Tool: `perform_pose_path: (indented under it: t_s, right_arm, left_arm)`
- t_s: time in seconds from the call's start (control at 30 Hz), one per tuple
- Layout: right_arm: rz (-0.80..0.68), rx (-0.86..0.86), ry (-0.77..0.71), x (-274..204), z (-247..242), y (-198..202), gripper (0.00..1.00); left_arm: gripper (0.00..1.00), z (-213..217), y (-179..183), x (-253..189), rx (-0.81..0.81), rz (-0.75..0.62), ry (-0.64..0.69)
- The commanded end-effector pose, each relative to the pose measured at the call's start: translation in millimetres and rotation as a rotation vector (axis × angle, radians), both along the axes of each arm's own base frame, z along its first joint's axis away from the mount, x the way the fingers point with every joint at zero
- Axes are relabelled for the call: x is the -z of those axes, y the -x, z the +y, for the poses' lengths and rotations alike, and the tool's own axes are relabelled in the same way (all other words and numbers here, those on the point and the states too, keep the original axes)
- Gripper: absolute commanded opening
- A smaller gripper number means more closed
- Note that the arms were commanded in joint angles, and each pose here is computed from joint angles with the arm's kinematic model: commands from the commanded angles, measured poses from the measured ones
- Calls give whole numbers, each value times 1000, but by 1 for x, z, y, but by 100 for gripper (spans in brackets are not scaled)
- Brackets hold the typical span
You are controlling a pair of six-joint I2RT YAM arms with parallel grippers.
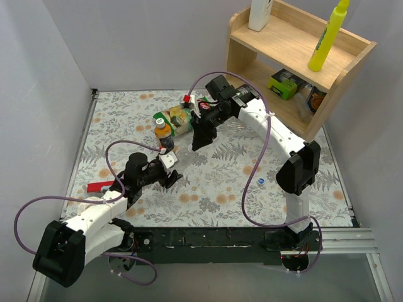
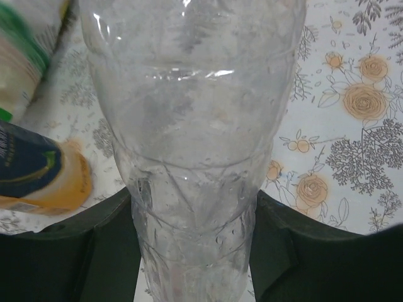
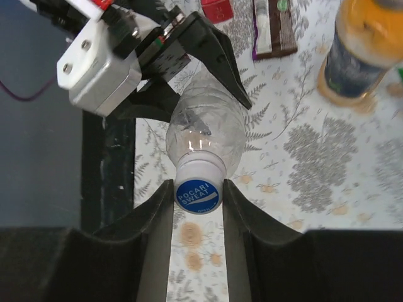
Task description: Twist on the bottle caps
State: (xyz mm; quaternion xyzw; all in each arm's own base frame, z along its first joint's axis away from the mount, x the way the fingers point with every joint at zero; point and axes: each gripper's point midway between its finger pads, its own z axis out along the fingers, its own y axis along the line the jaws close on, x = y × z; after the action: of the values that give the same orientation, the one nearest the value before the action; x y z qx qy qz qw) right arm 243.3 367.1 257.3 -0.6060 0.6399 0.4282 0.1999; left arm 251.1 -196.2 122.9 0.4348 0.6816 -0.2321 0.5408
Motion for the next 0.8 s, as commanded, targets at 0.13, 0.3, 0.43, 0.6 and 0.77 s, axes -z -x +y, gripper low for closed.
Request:
perform_pose_path:
  t_s: [0.13,0.3,0.43,0.6,0.77]
  right_arm:
    - [91,74,-110,-67,-3,2,90]
    - [-297,-50,-243,-99,-47,13,91]
    - [-495,-243,-195,-63,-64,41,83]
    - [-708,-416,-207,-52,-55,58,69]
    - [-829,-560,-205,-44,-51,68,67]
  left_arm:
    - [0,-6,-13,-16,-40,42,14]
    - [0,-15,26,-9,197,67,-52]
    - [0,-20,55,-9,372,119,-89]
    - [0,-27,62,-25,464,87,-71]
    - [0,-29,61,-35,497,57,-74]
